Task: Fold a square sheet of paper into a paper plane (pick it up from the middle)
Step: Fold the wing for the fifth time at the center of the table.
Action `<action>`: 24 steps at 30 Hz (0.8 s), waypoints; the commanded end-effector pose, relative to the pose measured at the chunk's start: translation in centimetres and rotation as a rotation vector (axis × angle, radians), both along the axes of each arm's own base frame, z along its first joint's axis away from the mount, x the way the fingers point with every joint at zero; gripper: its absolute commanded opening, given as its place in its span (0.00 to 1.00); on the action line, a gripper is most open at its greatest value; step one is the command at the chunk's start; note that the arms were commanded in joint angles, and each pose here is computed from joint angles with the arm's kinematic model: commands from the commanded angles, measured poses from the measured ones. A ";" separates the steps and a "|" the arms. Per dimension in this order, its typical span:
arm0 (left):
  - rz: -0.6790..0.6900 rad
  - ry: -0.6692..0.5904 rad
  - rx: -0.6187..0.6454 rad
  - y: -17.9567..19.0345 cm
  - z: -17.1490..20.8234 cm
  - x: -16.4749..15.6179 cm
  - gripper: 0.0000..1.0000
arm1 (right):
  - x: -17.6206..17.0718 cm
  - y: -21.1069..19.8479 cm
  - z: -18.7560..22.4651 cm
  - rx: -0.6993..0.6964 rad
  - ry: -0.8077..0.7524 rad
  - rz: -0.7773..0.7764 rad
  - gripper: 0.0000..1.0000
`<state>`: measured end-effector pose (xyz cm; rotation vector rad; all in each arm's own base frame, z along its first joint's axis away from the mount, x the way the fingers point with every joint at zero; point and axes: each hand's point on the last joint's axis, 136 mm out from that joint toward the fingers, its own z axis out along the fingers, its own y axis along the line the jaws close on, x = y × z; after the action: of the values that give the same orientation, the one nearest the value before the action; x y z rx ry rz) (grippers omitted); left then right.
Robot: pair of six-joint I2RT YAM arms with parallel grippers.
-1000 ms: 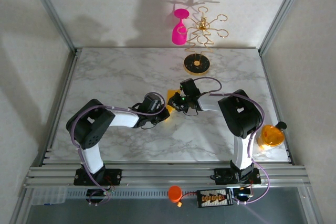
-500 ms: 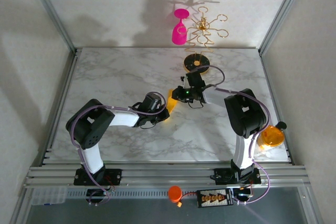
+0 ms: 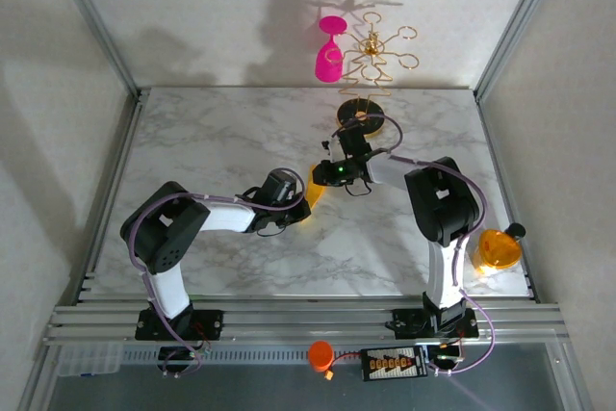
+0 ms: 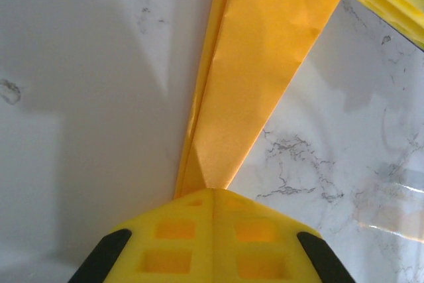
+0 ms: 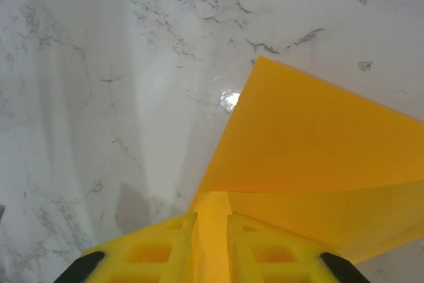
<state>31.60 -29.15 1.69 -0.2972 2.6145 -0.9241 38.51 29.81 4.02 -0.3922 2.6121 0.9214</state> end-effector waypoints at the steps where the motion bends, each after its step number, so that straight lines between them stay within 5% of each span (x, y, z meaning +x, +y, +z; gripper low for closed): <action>1: -0.026 0.107 0.088 1.7 -2.4 -2.3 0.00 | 0.3 0.0 -0.4 0.001 0.004 0.034 0.20; 16: -0.045 0.110 0.092 1.7 -2.3 -2.5 0.00 | -0.1 -0.7 -2.9 -0.061 0.060 0.026 0.20; 24: -0.077 0.003 0.004 -0.1 2.1 -0.6 0.04 | -0.9 -2.5 -5.5 -0.164 0.128 -0.021 0.20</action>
<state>31.08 -29.02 2.03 -0.2421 2.6493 -0.9116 38.50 29.59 2.15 -0.4087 2.6792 0.9059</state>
